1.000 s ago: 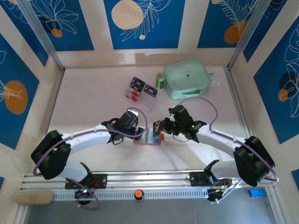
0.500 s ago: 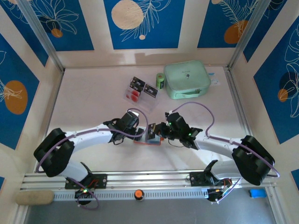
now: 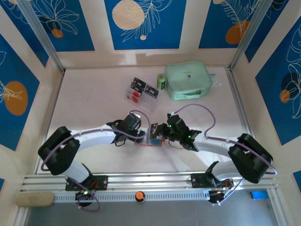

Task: Put the credit cards into the card holder

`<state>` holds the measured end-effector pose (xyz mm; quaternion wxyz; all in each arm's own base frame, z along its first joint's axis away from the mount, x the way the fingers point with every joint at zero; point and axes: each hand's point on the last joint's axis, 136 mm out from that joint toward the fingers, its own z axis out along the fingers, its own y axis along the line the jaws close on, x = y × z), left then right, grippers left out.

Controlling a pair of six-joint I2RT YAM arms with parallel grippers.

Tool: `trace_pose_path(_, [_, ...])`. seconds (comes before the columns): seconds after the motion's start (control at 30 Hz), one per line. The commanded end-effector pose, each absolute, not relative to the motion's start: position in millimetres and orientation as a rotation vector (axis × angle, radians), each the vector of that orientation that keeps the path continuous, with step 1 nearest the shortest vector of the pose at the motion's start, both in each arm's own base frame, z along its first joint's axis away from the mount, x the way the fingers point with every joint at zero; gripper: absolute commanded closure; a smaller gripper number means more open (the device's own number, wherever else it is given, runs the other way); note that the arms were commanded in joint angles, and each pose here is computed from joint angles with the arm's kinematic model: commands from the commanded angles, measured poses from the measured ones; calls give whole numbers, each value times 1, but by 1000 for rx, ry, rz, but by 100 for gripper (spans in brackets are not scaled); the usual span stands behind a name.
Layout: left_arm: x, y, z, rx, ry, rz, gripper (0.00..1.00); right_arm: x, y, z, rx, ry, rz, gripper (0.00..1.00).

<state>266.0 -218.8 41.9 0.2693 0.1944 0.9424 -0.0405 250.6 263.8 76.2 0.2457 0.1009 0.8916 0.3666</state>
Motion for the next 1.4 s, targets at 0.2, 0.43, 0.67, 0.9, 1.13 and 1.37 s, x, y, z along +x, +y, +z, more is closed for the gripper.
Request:
trace_pose_path(0.2, [255,-202,30,500,2597,-65,0,260,270,72,283,2402,1008,100])
trace_pose_path(0.43, [251,-199,28,499,2611,-62,0,264,275,70,284,2398,1017,100])
trace_pose_path(0.67, [249,-197,30,485,2609,-69,0,268,280,68,284,2393,1029,100])
trace_pose_path(0.9, [248,-196,29,484,2610,-71,0,269,283,69,280,2383,1046,100])
trace_pose_path(1.13, [246,-195,27,484,2615,-66,0,269,281,77,275,2348,1047,100])
trace_pose_path(1.37, [246,-196,27,480,2614,-72,0,269,284,74,266,2361,1052,100])
